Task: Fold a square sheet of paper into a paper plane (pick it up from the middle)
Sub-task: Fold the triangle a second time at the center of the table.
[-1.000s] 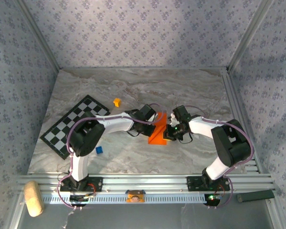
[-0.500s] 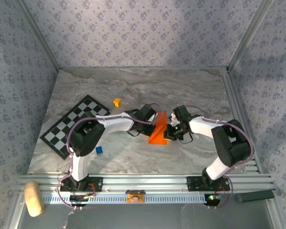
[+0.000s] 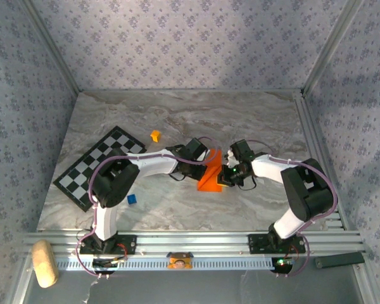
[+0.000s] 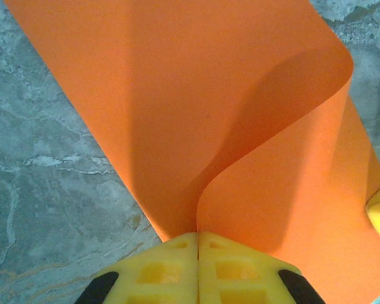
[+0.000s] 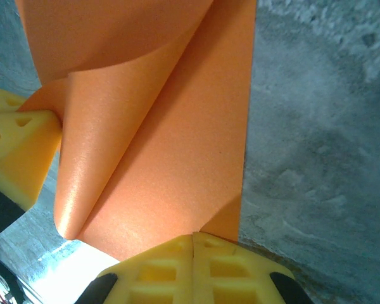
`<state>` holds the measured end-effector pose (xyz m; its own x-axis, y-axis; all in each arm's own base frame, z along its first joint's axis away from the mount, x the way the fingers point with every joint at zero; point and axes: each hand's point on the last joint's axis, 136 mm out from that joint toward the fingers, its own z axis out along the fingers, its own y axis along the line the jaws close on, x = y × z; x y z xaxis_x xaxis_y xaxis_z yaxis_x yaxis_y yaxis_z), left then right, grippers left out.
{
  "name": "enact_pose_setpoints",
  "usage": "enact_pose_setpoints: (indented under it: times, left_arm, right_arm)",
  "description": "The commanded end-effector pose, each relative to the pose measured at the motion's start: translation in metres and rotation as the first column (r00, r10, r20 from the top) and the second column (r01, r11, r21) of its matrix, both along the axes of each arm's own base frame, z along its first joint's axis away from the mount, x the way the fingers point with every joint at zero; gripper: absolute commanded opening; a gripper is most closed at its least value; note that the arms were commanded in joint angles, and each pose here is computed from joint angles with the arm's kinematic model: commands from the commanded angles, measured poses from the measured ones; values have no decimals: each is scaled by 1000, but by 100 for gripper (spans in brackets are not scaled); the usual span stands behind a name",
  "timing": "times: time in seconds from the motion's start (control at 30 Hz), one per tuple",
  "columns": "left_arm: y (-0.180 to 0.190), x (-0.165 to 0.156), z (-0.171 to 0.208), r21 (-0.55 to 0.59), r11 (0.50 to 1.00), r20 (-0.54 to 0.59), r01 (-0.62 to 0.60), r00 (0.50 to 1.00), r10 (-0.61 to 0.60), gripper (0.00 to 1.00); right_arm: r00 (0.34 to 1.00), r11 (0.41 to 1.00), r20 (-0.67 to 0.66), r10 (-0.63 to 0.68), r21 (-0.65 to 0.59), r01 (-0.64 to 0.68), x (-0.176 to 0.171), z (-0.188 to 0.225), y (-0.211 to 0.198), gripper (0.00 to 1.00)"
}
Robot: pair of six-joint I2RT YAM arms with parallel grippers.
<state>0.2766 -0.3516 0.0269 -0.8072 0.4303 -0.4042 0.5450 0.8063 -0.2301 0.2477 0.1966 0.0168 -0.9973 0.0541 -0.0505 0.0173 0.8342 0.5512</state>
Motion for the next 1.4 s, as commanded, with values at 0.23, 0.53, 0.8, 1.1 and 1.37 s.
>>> enact_pose_setpoints:
  times: [0.23,0.53,0.8,1.1,1.37]
  left_arm:
    - [-8,9,23,-35,999,46,10,999,-9,7]
    - [-9,12,18,-22,1000,47,16,999,-15,7]
    - [-4,9,7,16,1000,27,15,1000,-15,7]
    - [0,8,0,45,999,9,11,1000,-12,7]
    - [-4,6,1,28,999,5,27,1000,-27,7]
  right_arm:
    - [997,995,-80,-16,-101,8,-19,-25,-21,4]
    - [996,995,-82,-16,-100,8,-19,-25,-21,4]
    - [996,995,-83,-17,-100,9,-19,-25,-21,4]
    - [997,995,-82,-17,-98,9,-18,-24,-21,4]
    - [996,995,-85,-16,-100,8,-20,-25,-21,4]
